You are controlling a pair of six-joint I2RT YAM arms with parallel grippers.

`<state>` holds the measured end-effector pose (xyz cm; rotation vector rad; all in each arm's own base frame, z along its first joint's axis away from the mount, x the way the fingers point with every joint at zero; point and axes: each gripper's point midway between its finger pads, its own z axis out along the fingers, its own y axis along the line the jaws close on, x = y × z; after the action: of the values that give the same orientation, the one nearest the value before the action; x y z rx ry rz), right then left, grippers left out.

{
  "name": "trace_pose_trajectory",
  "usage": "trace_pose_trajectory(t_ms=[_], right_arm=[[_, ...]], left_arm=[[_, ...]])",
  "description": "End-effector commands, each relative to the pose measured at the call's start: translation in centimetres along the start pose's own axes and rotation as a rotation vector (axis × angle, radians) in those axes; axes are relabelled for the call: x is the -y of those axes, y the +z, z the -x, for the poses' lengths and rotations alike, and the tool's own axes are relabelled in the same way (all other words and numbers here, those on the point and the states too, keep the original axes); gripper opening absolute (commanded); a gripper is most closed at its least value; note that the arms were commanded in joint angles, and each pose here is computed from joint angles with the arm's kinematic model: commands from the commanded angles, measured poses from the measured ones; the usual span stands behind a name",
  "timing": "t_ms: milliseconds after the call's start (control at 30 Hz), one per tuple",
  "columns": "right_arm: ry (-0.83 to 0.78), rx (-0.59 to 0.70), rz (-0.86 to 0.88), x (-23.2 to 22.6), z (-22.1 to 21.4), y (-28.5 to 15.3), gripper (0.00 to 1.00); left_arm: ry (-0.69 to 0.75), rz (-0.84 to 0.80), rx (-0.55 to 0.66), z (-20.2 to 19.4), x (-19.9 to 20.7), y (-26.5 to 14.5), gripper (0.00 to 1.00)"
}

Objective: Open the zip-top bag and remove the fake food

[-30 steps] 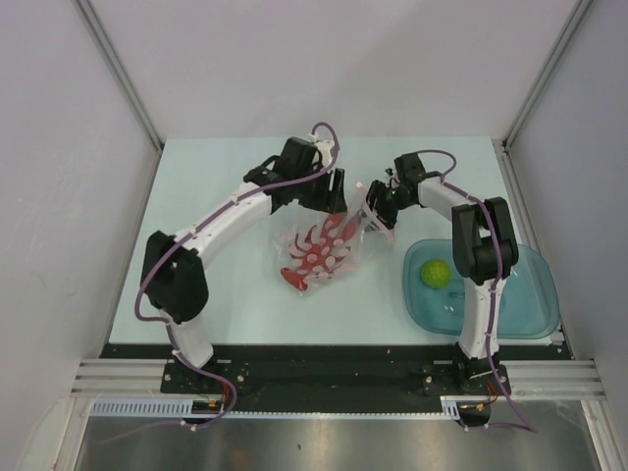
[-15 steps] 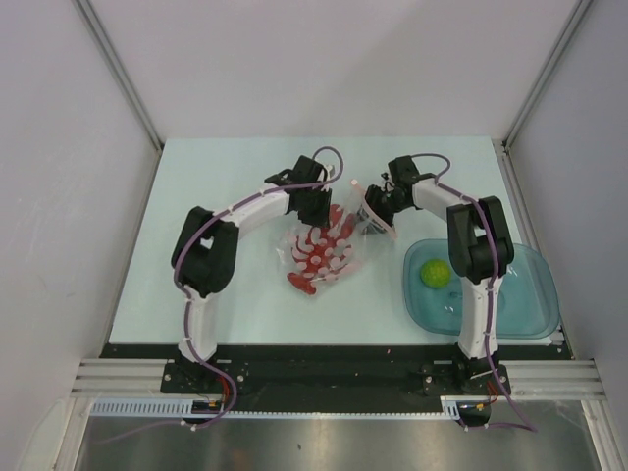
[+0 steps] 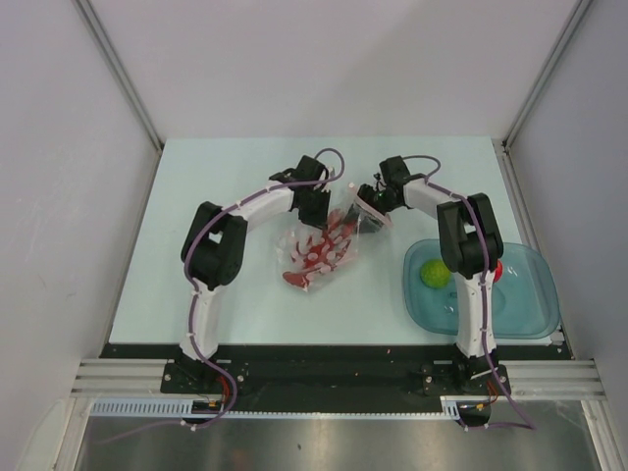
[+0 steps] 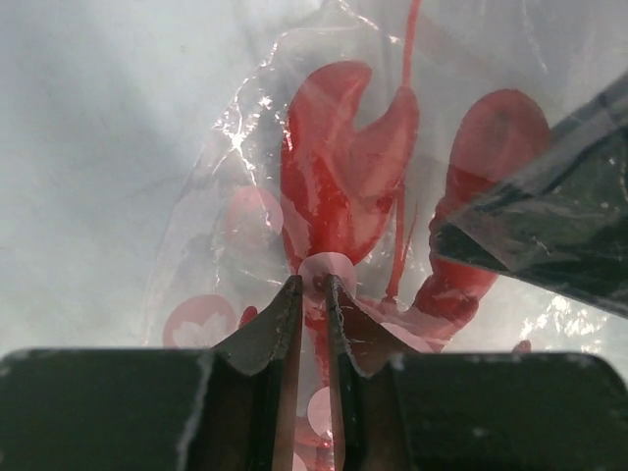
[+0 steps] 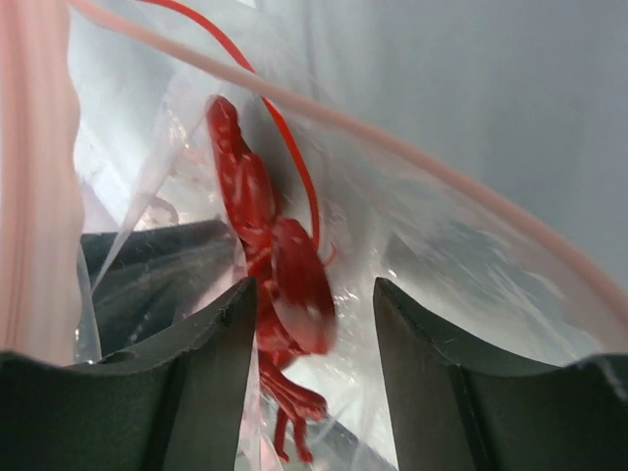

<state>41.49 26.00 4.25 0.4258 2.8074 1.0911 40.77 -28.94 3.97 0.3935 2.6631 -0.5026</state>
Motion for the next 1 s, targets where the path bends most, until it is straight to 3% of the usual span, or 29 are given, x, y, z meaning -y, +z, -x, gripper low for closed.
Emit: trace_pose_trajectory(t_ms=[0,167,233,300,400,567,800,900,967], right_arm=[[-0.024,0.017,0.074,-2.5,0.9,0.5,0.52],[-0.044,0.018,0.102,-3.0,0.6,0.0,0.14],[-0.059,0.026,0.101,-3.2,0.5,-0.6,0.06],[-0.069,0.030,0.109,-3.6,0.3,-1.5,0.05],[-0.089,0.032,0.109,-3.9,-0.1,-2.5,0.01],[-0.158,0.000,0.138,-3.6,-1.2,-3.0,0.00],[-0.185,-0.040,0.191,-2.9,-3.1,-3.6,0.00],[-0.192,-0.053,0.197,-2.7,-3.8,-3.9,0.00],[-0.198,-0.049,0.199,-2.6,-3.8,-4.3,0.00]], left_arm=[[0.041,-0.063,0.025,0.5,1.3,-1.6,0.18],[0.063,-0.095,0.064,1.4,2.3,-3.2,0.23],[0.065,-0.099,0.085,1.9,2.5,-4.4,0.35],[0.069,-0.111,0.126,2.6,3.0,-6.5,0.50],[0.058,-0.128,0.181,3.3,3.2,-9.7,0.64],[-0.024,-0.120,0.199,2.6,0.5,-12.1,0.79],[-0.121,-0.073,0.153,-0.2,-4.9,-12.3,0.88],[-0.144,-0.074,0.142,-1.0,-6.0,-12.2,0.90],[-0.154,-0.158,0.126,-1.9,-5.2,-12.0,0.92]])
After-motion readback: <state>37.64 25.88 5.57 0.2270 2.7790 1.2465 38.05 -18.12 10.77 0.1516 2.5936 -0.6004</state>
